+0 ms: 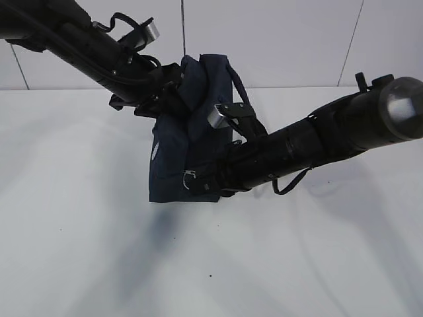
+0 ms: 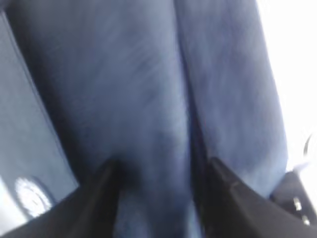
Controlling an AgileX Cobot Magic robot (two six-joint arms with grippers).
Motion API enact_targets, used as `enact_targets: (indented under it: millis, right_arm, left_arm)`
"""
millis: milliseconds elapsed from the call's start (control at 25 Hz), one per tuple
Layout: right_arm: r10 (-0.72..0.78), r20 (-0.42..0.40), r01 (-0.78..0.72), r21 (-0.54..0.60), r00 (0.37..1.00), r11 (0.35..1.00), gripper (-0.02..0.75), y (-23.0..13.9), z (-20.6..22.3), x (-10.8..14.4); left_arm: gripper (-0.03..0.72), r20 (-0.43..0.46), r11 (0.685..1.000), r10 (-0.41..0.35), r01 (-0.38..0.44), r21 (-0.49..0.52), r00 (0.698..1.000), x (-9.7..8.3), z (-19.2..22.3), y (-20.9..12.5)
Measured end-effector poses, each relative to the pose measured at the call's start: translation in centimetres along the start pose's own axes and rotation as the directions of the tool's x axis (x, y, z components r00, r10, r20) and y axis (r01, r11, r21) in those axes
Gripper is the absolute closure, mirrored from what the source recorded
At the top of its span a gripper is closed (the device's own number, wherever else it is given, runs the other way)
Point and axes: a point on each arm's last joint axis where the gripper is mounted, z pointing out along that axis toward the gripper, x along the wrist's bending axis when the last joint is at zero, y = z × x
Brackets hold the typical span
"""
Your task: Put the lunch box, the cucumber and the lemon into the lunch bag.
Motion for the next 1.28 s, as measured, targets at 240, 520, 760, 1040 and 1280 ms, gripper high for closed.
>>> enact_targets:
  millis: [240,520,760,1040,1280]
  right_arm:
    - [0.004,-0.019,-0.004,0.001,1.0,1.0,0.738,0.0,0.0,0.2]
    - [0.015,-0.049,-0.015,0.001,0.999,1.0,0.738,0.0,0.0,0.4]
    - [0.019,-0.07,-0.019,0.002,0.997,1.0,0.738,0.0,-0.1,0.7]
    - [-0.015,-0.075,0.013,-0.032,0.997,0.999,0.738,1.3,-1.3,1.7]
    - [-0.039,-0.071,0.035,-0.058,0.997,0.998,0.738,2.3,-2.4,2.5]
  left_arm:
    - [0.321,-0.009,1.0,0.003,-0.003,-0.019,1.0,0.3,-0.3,0.2]
    - [0.283,-0.055,0.984,0.088,-0.095,-0.153,0.995,-0.2,-3.1,1.6]
    - [0.281,-0.084,0.961,0.179,-0.192,-0.196,0.98,-1.0,-4.4,2.0]
    - [0.281,-0.096,0.953,0.218,-0.233,-0.195,0.971,-1.0,-4.4,2.0]
    - [0.293,-0.1,0.949,0.231,-0.247,-0.195,0.968,-1.0,-4.4,2.0]
